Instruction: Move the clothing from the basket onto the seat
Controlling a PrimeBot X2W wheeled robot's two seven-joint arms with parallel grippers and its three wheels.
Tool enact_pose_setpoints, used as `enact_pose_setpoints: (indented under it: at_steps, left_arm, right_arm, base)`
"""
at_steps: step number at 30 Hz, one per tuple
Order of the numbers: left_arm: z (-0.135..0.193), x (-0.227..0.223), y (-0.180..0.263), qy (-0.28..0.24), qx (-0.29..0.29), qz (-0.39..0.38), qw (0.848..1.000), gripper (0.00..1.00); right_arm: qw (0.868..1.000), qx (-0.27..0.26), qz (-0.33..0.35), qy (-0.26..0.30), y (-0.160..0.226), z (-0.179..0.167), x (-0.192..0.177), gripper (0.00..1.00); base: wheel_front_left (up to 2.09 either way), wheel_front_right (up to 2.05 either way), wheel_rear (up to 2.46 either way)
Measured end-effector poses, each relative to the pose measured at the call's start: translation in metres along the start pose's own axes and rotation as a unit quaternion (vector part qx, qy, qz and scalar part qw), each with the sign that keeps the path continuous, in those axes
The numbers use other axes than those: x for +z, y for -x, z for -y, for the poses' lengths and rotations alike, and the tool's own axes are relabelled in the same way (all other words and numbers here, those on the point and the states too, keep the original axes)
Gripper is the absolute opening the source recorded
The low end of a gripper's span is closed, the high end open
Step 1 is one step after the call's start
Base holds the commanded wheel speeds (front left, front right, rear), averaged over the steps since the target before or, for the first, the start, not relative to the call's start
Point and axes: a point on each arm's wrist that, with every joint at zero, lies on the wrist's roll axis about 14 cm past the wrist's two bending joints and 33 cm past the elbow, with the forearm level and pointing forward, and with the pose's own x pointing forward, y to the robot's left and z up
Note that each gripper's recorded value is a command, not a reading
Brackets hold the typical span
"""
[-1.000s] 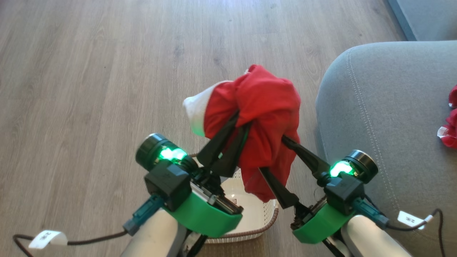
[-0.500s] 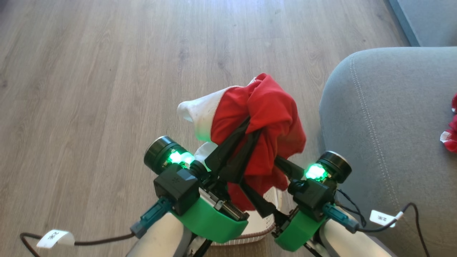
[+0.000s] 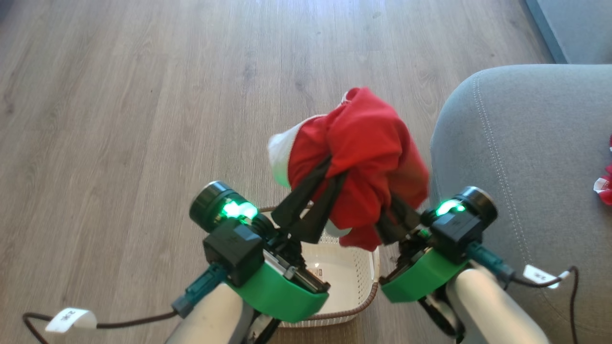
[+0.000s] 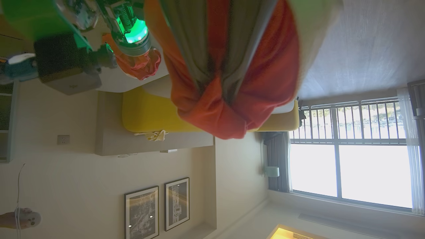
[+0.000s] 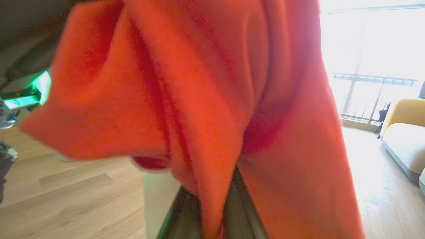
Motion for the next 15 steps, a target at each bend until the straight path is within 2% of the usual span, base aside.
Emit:
enact_pose_setpoints:
  at_steps: [15]
  left_arm:
    - [-0.007, -0.008, 0.0, 0.002, 0.005, -0.009, 1.0, 0.0]
  right_arm:
    - [0.995, -0.094, 0.041, -0.006, 0.004, 0.052, 0.022, 0.0]
  base:
    - [0.0, 0.0, 0.0]
